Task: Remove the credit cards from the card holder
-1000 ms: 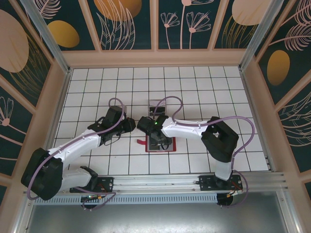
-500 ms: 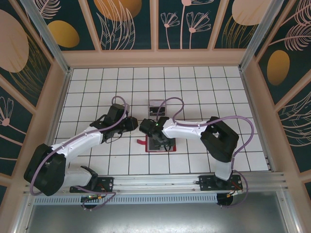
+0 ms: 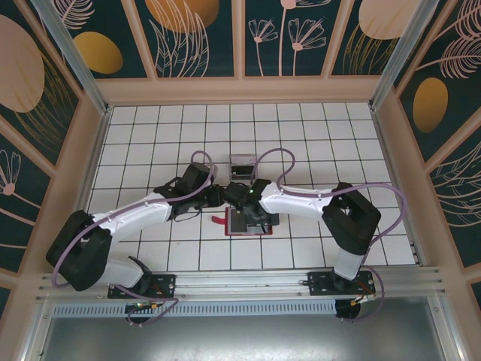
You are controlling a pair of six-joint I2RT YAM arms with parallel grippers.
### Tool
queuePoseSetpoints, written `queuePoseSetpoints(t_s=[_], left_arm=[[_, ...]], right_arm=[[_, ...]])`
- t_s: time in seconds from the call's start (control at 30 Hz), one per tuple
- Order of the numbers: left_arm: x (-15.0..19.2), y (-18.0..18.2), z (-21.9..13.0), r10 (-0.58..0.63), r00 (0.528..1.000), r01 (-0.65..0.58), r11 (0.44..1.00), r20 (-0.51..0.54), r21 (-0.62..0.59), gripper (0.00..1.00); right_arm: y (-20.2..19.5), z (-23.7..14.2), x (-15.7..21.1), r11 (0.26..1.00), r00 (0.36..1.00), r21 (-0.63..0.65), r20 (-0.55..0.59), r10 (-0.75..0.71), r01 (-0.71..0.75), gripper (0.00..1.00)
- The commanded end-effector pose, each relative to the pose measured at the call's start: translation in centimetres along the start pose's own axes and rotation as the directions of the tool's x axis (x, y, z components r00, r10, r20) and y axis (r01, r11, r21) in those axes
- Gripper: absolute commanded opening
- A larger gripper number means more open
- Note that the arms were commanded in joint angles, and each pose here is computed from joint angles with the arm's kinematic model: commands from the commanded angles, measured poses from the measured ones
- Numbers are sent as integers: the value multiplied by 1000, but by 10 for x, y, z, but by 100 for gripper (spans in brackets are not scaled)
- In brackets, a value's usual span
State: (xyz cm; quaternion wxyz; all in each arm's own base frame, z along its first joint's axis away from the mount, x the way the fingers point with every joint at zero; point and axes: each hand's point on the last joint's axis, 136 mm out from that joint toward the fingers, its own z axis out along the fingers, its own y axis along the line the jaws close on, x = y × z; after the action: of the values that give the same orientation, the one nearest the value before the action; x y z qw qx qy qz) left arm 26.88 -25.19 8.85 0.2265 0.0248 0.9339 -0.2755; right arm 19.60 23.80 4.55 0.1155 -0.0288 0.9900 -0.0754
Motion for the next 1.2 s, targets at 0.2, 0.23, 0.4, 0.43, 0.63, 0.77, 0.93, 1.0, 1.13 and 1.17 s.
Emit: queuePoseSetpoints(t_s=[0.2,0.23,0.4,0.43,0.63,0.77,0.93,1.0,1.13,1.17], left_arm=[[27,-15,14,7,997,-7,1000,-81,-4,21],[32,-15,16,7,996,-7,1000,-94,-5,20],[50,-16,21,14,989,-16,1000,-145,-14,18],[54,-15,22,12,988,-14,1000,-156,-15,17],[67,-10,29,6,981,-13,999,-196,-33,14],[70,-6,30,3,980,-12,999,-200,-45,13],[72,-3,31,-4,979,-7,999,-206,-53,12],[73,-3,31,-3,978,-8,999,-208,-53,11],[74,-2,31,-4,977,-8,998,-211,-56,11],[74,-2,32,-4,977,-8,998,-211,-55,11]], right_arm=[[14,-20,-10,959,993,-260,7,118,-112,47],[19,-22,-11,943,991,-310,-2,131,-125,45],[43,-33,-15,836,984,-520,-59,170,-176,38],[46,-34,-15,813,982,-551,-73,177,-187,36],[62,-32,-14,722,975,-656,-139,173,-221,23],[69,-22,-10,710,973,-666,-169,156,-229,19],[69,-6,-5,732,971,-640,-185,149,-234,17],[63,4,-2,757,970,-609,-189,153,-238,16],[48,24,7,814,967,-527,-192,166,-244,16],[45,27,8,824,968,-512,-191,166,-242,15]])
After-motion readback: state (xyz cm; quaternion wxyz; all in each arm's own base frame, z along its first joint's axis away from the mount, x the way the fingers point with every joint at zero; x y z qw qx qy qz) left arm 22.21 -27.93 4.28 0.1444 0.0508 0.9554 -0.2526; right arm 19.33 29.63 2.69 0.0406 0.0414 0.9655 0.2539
